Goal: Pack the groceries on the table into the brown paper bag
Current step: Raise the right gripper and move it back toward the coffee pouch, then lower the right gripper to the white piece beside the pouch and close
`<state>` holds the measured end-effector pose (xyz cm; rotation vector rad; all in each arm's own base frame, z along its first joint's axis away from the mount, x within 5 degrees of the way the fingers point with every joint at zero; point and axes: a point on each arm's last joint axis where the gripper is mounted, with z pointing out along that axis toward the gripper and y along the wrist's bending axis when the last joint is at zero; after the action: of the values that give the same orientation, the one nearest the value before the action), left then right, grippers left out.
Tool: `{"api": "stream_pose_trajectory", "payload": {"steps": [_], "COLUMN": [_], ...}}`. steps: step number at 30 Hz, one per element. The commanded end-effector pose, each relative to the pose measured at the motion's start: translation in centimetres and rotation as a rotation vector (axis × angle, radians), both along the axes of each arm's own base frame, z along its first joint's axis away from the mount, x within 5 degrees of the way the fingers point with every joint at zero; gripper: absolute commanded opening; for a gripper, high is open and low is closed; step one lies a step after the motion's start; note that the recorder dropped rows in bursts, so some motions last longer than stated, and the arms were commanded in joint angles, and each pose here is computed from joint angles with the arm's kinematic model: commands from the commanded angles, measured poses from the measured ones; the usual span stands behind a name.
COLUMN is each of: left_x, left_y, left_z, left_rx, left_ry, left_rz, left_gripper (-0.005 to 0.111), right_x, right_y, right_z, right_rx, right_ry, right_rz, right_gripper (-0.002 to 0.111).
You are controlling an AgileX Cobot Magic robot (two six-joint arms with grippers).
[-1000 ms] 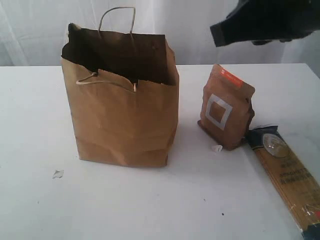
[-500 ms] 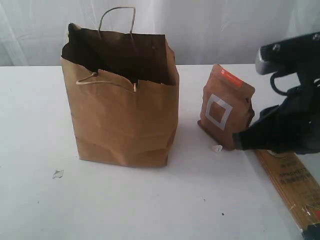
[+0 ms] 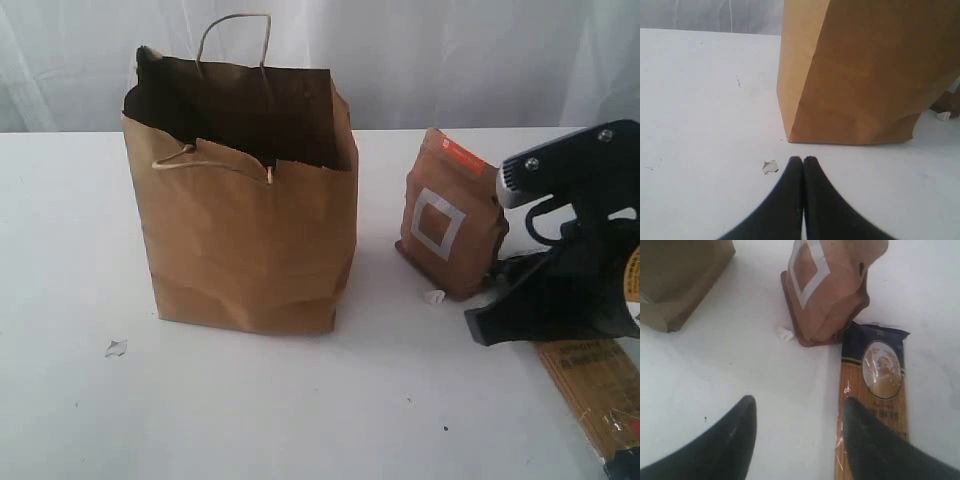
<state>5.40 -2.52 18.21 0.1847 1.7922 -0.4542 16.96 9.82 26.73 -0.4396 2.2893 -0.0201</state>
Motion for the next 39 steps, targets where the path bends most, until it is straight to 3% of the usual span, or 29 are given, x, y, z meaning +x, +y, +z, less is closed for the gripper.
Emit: {"api": "stream_pose_trajectory", "payload": {"steps": [1,11,16,22,32,39], "left_x": [0.0,0.0,0.0,0.0,0.0,0.0], "left_y": [0.0,0.0,0.0,0.0,0.0,0.0], "left_z": [0.0,0.0,0.0,0.0,0.0,0.0], "left_rx": [-0.008,-0.008,-0.008,-0.008,-0.008,-0.008], "left_ry": [-0.003,-0.003,-0.003,-0.003,-0.003,-0.003], "left_rz": [0.001,0.001,0.001,0.001,0.001,0.001], "left_gripper": [0.000,0.000,0.000,0.000,0.000,0.000], "right_x": [0.1,0.3,1.6,5.1,11.1,13.0], "right_y": [0.3,1.2,2.0,2.3,3.3,4.3], "right_z": [-0.3,-0.7,-2.7,-5.7,-7.1,-9.2], "right_rx": [0.032,0.089,0.168,0.179,0.194,0.171], "right_ry": [-0.023,-0.027,0.088,0.234,0.272,0.318], "right_rz": [0.033,0.075,0.020,-0.020,-0.042,-0.028], "right_gripper": [0.053,0.053,0.052,0.052,0.052,0.052]}}
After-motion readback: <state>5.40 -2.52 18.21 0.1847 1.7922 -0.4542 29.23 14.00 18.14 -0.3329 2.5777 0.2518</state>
